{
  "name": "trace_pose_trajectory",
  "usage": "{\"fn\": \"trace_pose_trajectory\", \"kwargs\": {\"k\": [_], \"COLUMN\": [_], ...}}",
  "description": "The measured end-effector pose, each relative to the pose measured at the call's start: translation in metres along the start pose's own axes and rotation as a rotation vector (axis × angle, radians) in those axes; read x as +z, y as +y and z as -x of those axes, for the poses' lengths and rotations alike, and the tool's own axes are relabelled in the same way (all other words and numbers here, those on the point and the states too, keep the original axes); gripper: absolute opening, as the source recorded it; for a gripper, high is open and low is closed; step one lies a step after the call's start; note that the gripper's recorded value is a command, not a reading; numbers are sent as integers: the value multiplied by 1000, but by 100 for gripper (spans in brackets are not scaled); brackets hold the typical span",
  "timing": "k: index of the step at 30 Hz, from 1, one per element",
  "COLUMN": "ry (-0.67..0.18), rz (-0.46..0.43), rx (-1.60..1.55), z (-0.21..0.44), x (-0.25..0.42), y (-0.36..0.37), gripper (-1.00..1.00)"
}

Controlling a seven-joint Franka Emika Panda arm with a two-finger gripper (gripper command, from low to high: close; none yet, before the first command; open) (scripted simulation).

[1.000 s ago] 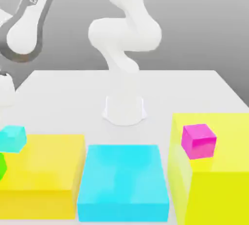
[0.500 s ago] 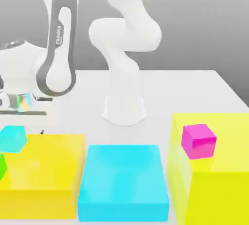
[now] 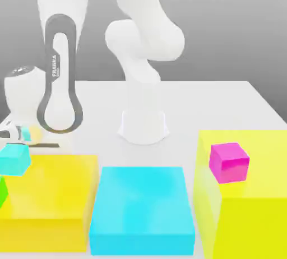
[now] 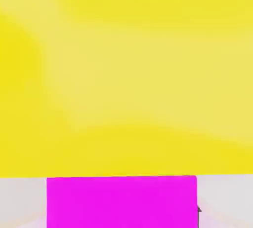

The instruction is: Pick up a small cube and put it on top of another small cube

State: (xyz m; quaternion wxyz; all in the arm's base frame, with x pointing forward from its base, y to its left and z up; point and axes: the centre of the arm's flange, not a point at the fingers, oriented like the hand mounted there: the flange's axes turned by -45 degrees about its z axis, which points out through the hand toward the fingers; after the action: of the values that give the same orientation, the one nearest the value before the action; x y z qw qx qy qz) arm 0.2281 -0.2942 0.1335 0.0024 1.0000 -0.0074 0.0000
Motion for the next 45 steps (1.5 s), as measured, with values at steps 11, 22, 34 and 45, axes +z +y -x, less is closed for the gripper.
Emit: {"fn": "trace_pose_trajectory", "kwargs": {"k": [11,22,34,45], "ry": [3,-179,-396,-256], "rz": [12,-120,-161,-43], "rx": [-2,168,-532,-1532], "z": [-2,89,-85,-256], "x": [-50,-61,-150,-273], "y": [5,59,36,-264], "gripper": [-100,-100,-100,-100]}}
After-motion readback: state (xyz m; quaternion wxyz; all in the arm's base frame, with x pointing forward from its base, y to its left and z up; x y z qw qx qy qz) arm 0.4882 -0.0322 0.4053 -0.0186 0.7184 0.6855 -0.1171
